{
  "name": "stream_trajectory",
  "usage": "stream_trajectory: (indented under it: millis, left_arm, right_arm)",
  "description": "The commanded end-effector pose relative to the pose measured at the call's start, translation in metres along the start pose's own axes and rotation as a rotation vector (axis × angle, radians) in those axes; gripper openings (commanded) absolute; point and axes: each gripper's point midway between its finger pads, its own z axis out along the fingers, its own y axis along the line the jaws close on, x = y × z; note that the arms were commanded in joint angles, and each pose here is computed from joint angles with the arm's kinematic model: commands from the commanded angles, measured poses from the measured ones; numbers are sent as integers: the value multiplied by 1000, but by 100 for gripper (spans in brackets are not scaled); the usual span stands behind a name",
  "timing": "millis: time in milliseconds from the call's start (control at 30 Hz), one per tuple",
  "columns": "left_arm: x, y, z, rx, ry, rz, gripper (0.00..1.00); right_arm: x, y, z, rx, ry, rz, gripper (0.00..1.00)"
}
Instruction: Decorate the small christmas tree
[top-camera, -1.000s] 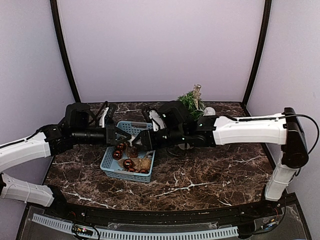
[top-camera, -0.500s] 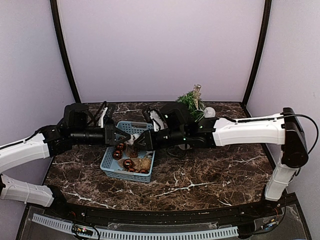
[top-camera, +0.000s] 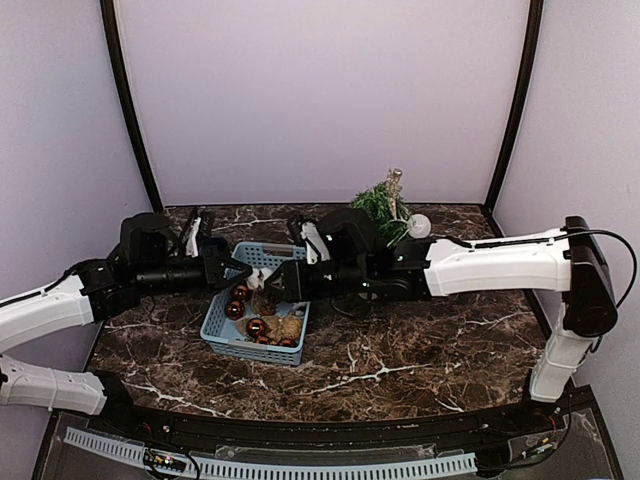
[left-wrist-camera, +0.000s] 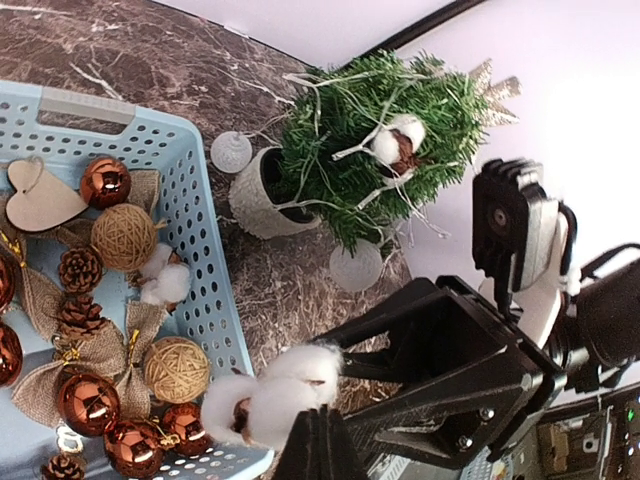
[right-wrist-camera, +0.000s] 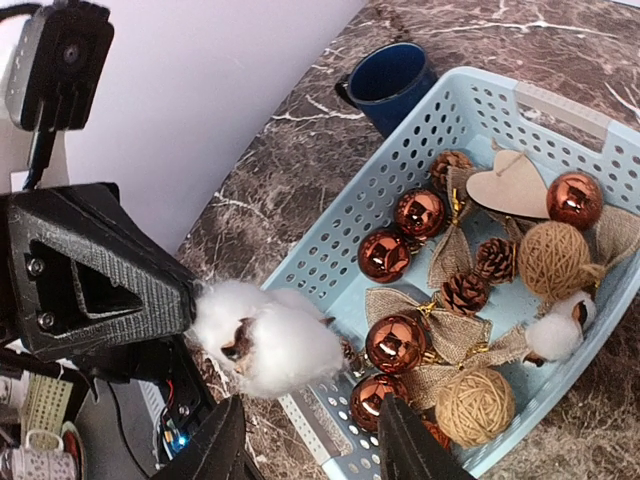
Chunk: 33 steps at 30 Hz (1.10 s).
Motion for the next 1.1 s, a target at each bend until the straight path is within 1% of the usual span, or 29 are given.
stream_trajectory:
  millis: [0,100,267,467,633,933,1067]
  left_arm:
    - [-6,13,-4,-20,-94,-148,0]
    - [-10,18,-8,-47,-130,-168,0]
    - [-15,26,-13,-78,-178,-203,0]
    - [-15,30,-12,-83,-189,-228,0]
    - [-13,30,-9,-77,-182,-226,0]
    - [-13,30,-9,-77,-182,-224,0]
    - [-12,31,-9,-80,-178,-222,0]
  right_arm:
    - [-5,-4,-2,100,-78,57,48]
    - [-5,-3,1,127,-99,74,48]
    - [-2,16,15,97,-83,63,48]
    - [4,32,32,83,-45,26,47]
    - [8,30,41,105,-21,18,46]
    - [9,26,58,144,5,12,31]
    - [6,25,59,160,-2,16,22]
